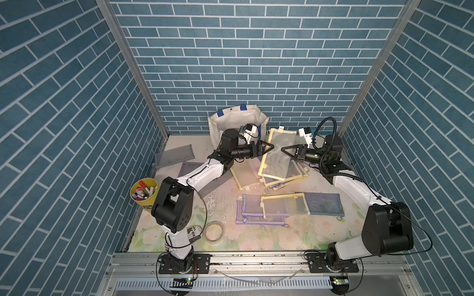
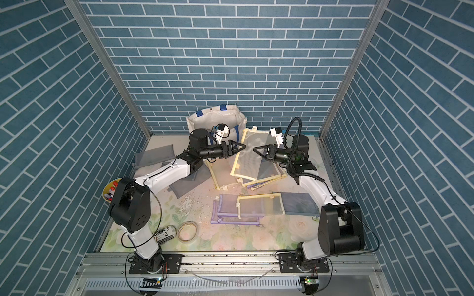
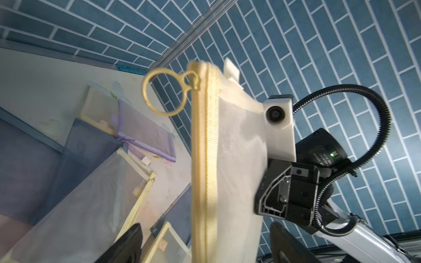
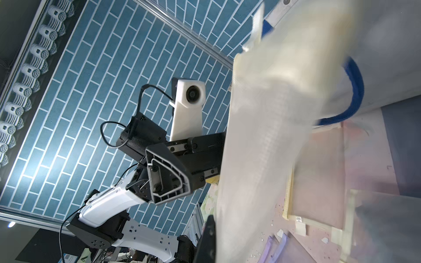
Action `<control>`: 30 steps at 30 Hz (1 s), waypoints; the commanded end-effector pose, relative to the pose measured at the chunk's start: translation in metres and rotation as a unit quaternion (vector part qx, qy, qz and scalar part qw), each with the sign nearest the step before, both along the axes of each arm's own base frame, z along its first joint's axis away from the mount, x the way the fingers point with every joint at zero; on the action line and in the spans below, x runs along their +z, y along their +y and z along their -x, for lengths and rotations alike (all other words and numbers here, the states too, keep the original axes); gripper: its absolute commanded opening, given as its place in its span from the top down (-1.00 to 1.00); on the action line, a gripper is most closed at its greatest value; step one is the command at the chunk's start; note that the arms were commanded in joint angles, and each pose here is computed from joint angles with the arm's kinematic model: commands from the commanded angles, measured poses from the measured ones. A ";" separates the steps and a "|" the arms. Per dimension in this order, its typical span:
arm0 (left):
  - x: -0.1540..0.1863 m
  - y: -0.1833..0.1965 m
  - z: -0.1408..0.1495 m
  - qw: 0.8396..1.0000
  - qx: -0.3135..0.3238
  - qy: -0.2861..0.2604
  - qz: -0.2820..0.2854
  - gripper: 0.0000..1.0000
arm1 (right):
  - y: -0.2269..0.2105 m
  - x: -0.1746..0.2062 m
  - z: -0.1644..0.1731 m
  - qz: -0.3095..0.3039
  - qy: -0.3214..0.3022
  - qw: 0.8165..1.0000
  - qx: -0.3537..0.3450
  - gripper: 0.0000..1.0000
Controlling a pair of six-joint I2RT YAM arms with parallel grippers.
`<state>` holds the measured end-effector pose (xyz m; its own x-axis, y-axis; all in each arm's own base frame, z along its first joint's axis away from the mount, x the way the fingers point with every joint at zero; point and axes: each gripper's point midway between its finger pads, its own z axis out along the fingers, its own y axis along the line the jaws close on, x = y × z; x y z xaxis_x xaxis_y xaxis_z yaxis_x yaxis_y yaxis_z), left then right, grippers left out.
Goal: Put the pencil pouch into the canvas bag
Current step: Pick up the pencil pouch, then place the pencil pouch in the canvas bag.
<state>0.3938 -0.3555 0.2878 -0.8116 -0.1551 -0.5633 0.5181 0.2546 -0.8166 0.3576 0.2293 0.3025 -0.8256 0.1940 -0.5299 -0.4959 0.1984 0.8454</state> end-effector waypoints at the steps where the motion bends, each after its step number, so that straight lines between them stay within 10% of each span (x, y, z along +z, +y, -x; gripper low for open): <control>1: 0.027 0.001 0.012 0.999 -0.010 -0.032 0.028 -0.14 | 0.005 0.024 -0.003 -0.017 -0.026 0.999 0.014 1.00; 7: 0.036 0.006 0.016 0.999 -0.004 -0.047 0.009 1.00 | 0.005 0.020 -0.006 0.003 -0.017 1.000 0.009 1.00; 9: 0.040 0.009 0.015 0.998 0.002 -0.061 -0.013 1.00 | 0.003 0.017 -0.006 0.019 -0.011 1.000 0.002 0.96; 13: 0.043 0.022 0.008 0.986 0.021 -0.109 -0.125 1.00 | -0.008 -0.003 -0.006 0.093 0.023 0.995 -0.039 0.18; 19: 0.054 0.067 -0.041 0.896 0.066 -0.215 -0.382 1.00 | -0.030 -0.023 -0.001 0.192 0.043 0.977 -0.087 -0.66; 30: 0.120 0.118 -0.156 0.722 0.212 -0.413 -0.513 1.00 | -0.056 -0.041 0.011 0.275 0.080 0.950 -0.127 -0.74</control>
